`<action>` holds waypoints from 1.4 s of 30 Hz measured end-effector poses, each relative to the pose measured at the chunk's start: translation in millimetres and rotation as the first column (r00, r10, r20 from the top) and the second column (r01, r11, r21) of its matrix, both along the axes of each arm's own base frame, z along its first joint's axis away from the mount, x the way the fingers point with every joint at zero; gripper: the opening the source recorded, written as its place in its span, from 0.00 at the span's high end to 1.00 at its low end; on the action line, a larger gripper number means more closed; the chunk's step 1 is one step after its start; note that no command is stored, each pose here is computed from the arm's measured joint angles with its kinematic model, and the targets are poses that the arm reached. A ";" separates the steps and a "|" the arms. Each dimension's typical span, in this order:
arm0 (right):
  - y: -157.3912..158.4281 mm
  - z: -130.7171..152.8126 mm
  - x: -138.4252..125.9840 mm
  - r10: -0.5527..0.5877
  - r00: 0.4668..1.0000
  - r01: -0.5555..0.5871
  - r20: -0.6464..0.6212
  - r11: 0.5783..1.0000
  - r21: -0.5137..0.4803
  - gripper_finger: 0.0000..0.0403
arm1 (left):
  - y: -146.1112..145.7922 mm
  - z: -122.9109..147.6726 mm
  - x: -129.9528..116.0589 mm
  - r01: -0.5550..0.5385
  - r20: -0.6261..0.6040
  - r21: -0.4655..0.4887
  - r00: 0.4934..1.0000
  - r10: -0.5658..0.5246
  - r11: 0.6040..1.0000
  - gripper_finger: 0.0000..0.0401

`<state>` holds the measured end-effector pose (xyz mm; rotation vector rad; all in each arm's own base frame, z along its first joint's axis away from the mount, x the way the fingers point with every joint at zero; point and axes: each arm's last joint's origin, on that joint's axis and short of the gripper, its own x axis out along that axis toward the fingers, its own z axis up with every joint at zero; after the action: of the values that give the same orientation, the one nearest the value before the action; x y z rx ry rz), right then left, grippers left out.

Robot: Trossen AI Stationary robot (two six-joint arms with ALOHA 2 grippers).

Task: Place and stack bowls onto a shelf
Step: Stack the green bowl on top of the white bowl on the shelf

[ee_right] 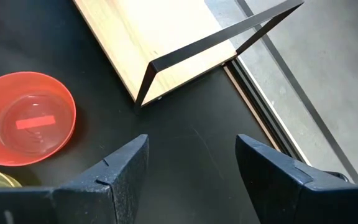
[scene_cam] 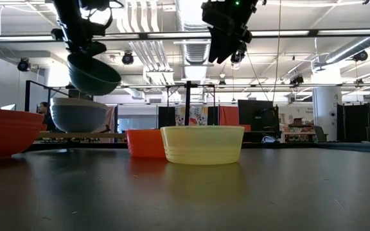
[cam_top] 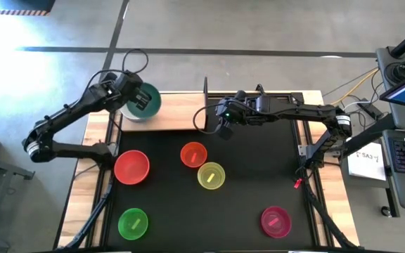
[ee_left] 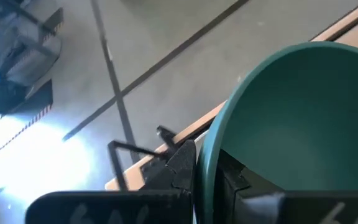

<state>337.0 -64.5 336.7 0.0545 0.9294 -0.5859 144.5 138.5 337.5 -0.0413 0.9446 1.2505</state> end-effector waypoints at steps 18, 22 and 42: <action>0.0 -0.3 -0.2 0.011 1.000 -0.011 -0.009 1.000 -0.005 0.43 | 16.1 -18.4 -18.8 -0.156 0.055 -0.046 0.986 0.158 0.987 0.99; 0.1 -1.5 -0.8 0.010 1.000 -0.010 -0.018 1.000 -0.004 0.43 | 16.8 -19.4 -18.3 -0.185 0.097 -0.042 0.977 0.189 0.982 0.99; 0.3 -3.0 -1.2 0.019 0.999 -0.019 -0.029 1.000 -0.004 0.43 | 18.9 -53.6 -17.5 -0.263 0.141 -0.040 0.954 0.266 0.964 0.98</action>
<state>335.8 -64.2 333.8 0.0330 0.9561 -0.5722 127.1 157.3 283.9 -0.2799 0.8438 1.4638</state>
